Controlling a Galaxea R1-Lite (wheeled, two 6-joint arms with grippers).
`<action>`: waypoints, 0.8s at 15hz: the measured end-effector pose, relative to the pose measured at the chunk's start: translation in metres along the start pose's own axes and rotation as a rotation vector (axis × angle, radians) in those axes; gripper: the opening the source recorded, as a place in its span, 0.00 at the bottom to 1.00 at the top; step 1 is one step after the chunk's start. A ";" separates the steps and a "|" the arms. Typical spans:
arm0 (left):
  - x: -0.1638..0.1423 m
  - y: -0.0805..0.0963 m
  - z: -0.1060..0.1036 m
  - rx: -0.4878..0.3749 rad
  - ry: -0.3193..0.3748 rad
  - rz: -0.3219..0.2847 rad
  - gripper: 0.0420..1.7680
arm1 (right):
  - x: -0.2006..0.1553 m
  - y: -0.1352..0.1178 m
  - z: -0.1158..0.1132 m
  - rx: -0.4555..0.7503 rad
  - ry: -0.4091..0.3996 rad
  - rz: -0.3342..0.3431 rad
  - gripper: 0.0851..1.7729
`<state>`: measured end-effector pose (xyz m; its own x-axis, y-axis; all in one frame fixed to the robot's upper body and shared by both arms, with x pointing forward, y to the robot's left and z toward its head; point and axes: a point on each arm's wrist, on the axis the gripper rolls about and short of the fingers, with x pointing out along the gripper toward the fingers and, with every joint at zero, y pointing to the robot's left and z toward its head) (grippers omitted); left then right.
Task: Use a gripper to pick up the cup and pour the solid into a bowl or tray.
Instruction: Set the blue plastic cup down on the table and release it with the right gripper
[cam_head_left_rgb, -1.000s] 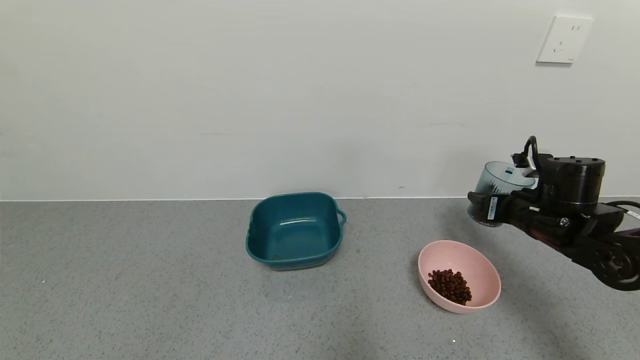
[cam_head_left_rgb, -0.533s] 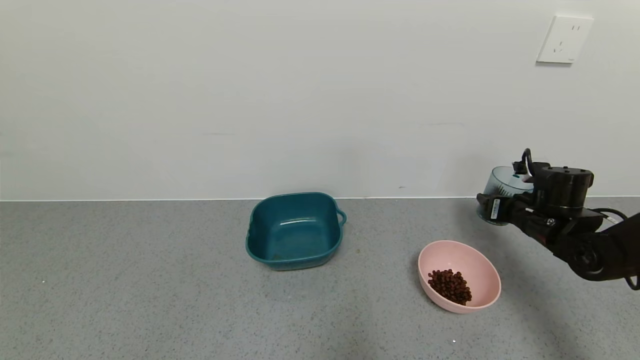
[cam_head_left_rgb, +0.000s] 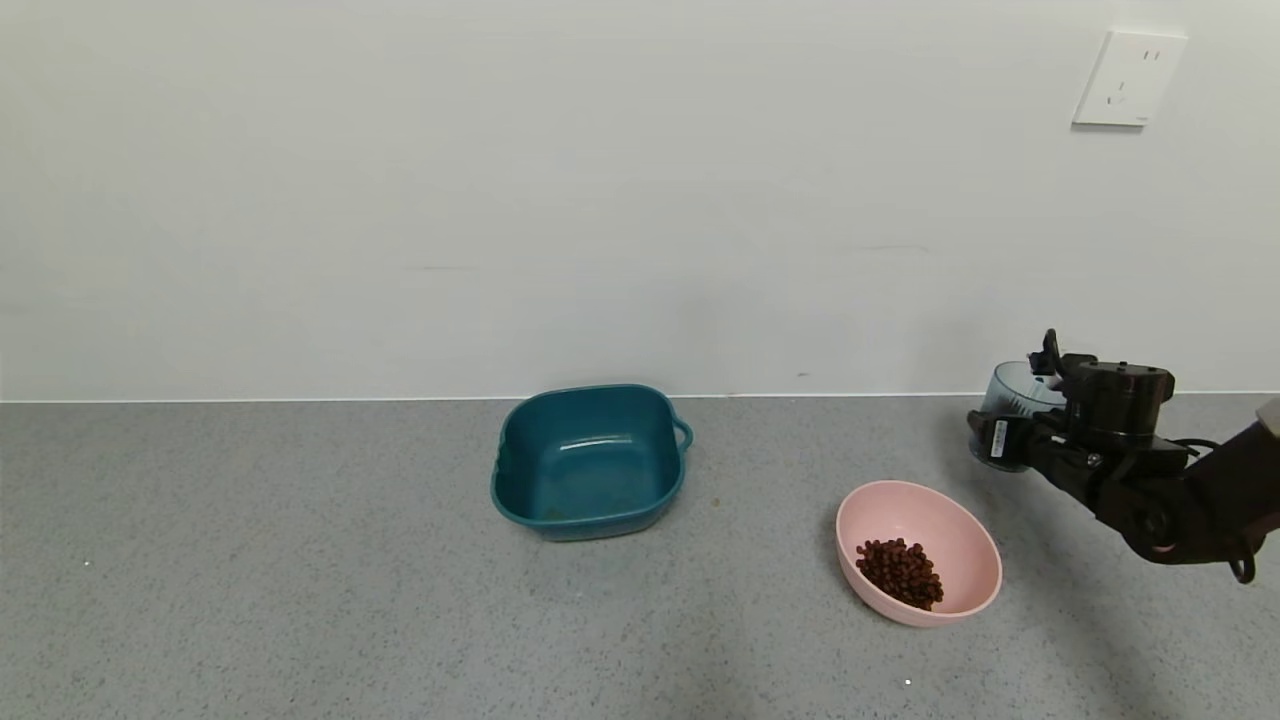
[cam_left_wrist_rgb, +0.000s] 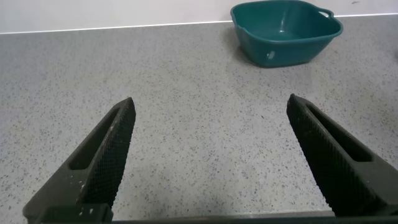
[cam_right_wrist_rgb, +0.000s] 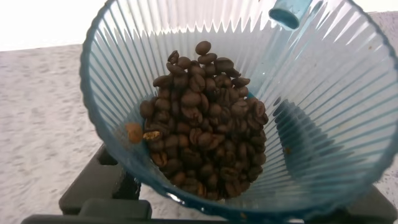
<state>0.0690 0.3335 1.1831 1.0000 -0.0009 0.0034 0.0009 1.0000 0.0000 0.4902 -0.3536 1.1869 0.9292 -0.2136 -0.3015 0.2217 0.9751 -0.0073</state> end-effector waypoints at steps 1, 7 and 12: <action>0.000 0.000 0.000 0.000 0.000 0.000 0.99 | 0.003 -0.002 -0.003 0.001 0.006 -0.006 0.75; 0.000 0.000 0.000 0.000 0.000 0.000 0.99 | 0.026 -0.009 -0.011 0.009 0.009 -0.030 0.75; 0.000 0.000 0.000 0.000 0.000 0.000 0.99 | 0.038 -0.010 -0.015 0.013 0.009 -0.035 0.75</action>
<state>0.0690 0.3335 1.1831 1.0000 -0.0009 0.0034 0.0009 1.0000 0.0000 0.5185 -0.3702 1.1609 0.9181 -0.2472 -0.3098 0.2583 0.9660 -0.0054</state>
